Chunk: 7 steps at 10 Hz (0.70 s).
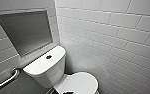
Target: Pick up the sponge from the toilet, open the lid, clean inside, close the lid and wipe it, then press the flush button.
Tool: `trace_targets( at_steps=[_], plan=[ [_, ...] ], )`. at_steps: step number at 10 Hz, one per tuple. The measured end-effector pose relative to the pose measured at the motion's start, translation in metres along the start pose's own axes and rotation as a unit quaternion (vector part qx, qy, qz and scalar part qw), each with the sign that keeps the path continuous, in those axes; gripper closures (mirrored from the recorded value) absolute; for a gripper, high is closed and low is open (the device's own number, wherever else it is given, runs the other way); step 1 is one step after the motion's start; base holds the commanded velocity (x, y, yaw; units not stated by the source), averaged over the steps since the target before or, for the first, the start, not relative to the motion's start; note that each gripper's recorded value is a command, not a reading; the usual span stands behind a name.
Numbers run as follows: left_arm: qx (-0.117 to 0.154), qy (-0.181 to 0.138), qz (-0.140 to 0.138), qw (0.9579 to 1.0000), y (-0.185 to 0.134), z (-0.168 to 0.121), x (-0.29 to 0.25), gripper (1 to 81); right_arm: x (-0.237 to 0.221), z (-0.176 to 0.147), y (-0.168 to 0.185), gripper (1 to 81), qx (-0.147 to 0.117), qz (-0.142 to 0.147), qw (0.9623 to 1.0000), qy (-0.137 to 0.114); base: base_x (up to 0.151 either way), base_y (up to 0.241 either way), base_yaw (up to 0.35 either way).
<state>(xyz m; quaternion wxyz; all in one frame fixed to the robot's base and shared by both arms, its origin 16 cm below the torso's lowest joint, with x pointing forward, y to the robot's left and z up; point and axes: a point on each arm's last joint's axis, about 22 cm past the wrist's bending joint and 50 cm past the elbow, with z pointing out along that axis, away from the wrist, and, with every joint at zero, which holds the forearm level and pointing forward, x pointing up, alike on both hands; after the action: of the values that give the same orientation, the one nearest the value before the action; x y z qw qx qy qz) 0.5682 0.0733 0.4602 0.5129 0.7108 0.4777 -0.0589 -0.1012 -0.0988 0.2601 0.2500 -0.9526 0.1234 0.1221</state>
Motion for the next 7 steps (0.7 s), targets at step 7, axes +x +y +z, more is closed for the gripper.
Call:
trace_targets(
  at_steps=[7],
  plan=[
    [0.026, -0.013, -0.015, 0.9995, 0.015, -0.002, 0.015, 1.0, 0.0, 0.001, 0.0, 81.1, -0.002, 0.0, 1.0, 0.001, 0.0, 0.0, 0.0]
  ],
)
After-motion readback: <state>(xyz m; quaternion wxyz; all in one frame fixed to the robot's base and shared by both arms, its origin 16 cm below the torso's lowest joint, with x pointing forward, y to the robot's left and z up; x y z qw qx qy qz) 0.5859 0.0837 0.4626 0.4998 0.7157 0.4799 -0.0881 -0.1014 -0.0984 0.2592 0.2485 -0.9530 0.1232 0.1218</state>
